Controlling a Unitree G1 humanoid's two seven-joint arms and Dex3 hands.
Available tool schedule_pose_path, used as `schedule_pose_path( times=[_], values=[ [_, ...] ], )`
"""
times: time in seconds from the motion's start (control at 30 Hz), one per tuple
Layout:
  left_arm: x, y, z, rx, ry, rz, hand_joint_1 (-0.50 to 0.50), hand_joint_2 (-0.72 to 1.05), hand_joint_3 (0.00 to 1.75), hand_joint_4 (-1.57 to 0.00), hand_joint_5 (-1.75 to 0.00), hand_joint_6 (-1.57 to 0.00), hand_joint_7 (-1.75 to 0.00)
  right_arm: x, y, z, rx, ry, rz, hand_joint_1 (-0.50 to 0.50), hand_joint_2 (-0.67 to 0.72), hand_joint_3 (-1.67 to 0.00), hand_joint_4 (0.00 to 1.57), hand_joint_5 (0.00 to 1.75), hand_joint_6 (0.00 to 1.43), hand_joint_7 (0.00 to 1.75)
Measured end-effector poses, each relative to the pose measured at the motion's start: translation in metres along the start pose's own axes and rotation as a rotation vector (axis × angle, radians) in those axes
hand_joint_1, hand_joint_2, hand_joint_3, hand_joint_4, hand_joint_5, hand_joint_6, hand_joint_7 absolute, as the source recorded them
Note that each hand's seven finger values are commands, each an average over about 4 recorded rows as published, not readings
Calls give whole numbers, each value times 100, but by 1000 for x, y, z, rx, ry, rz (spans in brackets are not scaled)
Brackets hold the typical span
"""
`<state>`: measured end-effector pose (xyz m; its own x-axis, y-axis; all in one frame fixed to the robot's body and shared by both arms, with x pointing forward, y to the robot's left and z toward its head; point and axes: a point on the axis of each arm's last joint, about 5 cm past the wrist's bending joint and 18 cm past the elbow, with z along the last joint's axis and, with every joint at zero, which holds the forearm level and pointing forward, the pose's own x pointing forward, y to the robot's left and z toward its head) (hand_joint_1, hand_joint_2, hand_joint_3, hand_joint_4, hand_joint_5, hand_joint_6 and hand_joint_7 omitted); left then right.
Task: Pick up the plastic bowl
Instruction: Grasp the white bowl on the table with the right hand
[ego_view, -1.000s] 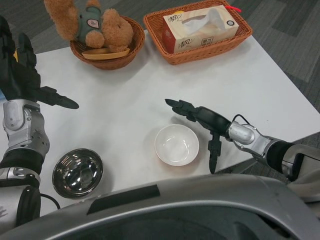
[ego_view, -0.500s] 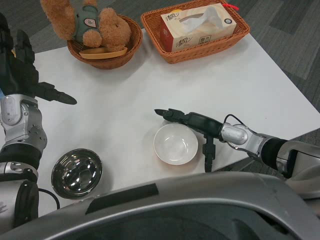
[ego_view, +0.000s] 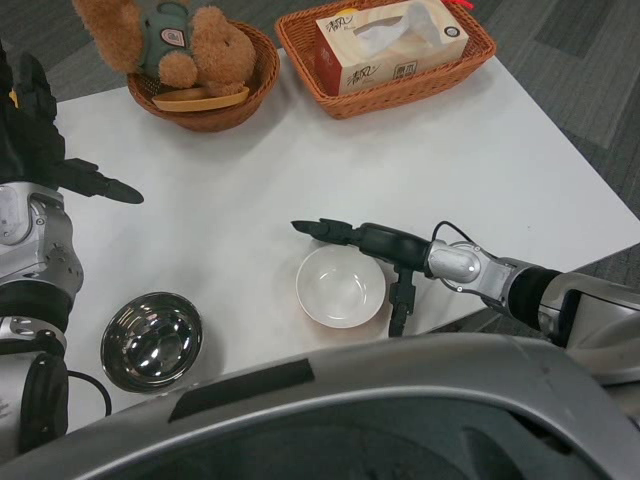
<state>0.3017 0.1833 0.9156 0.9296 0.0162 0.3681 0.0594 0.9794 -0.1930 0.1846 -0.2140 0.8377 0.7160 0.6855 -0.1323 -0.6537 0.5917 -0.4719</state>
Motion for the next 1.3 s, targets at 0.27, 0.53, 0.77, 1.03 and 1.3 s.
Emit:
schedule_pose_path(
  times=[0.27, 0.53, 0.77, 1.03, 1.3],
  values=[
    [0, 0, -1, -7, 3, 2, -50, -55, 0, 0, 0, 0, 0, 6, 4, 1, 17, -19, -8, -46, -32, -56, 0, 0, 0, 0],
    [-3, 3, -2, -5, 11, 11, -50, -50, 0, 0, 0, 0, 0, 5, 5, -1, 22, -24, -14, -46, -49, -73, 0, 46, 0, 5],
    [-4, 3, -2, -5, 13, 14, -50, -50, 0, 0, 0, 0, 0, 4, 4, -2, 17, -33, -25, -44, -54, -91, 0, 104, 0, 24],
    [-5, 4, -3, -6, 17, 16, -50, -46, 0, 0, 0, 0, 0, 4, 3, -3, 19, -33, -38, -42, -54, -97, 0, 150, 0, 61],
    [-6, 4, -3, -7, 19, 19, -50, -46, 0, 0, 0, 0, 0, 3, 1, -3, 56, -53, -100, -42, -54, -109, 6, 172, 0, 93]
  ],
)
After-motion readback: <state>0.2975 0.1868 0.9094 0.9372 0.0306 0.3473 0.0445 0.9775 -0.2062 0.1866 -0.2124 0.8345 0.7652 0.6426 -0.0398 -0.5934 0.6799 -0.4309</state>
